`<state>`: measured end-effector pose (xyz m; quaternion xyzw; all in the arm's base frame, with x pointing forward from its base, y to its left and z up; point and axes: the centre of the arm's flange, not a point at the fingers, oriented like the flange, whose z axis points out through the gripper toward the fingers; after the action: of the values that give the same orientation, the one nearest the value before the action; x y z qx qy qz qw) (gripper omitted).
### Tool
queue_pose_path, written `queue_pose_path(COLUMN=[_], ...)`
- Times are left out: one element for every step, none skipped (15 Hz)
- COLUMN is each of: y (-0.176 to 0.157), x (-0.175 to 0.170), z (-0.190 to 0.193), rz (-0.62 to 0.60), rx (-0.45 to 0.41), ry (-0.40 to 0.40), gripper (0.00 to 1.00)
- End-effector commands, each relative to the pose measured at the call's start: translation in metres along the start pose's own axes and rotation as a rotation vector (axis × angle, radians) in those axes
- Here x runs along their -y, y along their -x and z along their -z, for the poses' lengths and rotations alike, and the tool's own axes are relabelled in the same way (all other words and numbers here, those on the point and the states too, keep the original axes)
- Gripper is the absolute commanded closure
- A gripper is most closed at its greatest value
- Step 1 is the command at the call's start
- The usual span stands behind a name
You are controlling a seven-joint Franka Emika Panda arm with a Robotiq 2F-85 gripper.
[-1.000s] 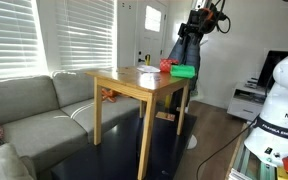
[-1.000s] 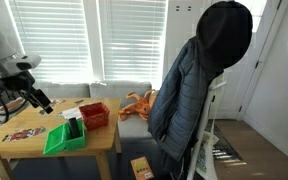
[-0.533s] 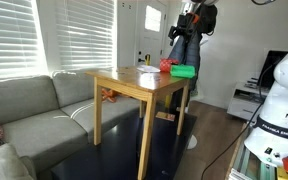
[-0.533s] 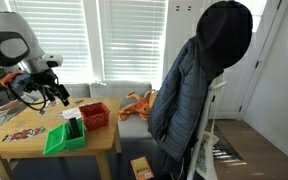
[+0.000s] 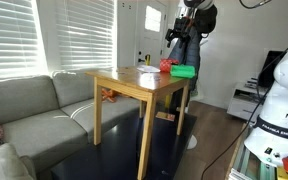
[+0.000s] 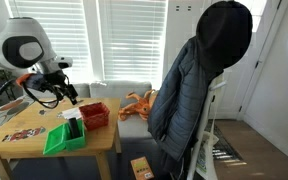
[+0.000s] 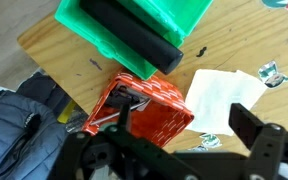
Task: Move the red basket to the left
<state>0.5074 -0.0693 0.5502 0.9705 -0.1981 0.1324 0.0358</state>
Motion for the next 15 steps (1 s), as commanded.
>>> queue_pose_path(y=[0.000,-0.012,-0.019,-0.029,-0.034,-0.041,-0.049,-0.056,-0.062,-0.069,-0.076,-0.083,-0.090,-0.097,-0.102], x=[0.000,0.000,-0.002,-0.005,-0.007,-0.010,-0.011,-0.012,-0.012,-0.011,-0.009,-0.007,-0.004,-0.001,0.001], z=[0.000,-0.008,-0.013,-0.018,-0.024,-0.030,-0.038,-0.044,-0.051,-0.057,-0.062,-0.066,-0.071,-0.075,-0.079], rz=[0.000,-0.051,-0.086,-0.125,-0.154,-0.179,-0.216,-0.246,-0.272,-0.296,-0.320,-0.339,-0.361,-0.386,-0.404], rx=[0.000,0.000,-0.015,-0.006,0.004,0.009,0.015,0.023,0.028,0.033,0.031,0.036,0.031,0.041,0.039], ry=[0.000,0.042,0.049,0.058,0.071,0.068,0.068,0.051,0.054,0.052,0.053,0.055,0.057,0.057,0.054], gripper=[0.00,0.00,0.00,0.00,0.00,0.00,0.00,0.00,0.00,0.00,0.00,0.00,0.00,0.00,0.00])
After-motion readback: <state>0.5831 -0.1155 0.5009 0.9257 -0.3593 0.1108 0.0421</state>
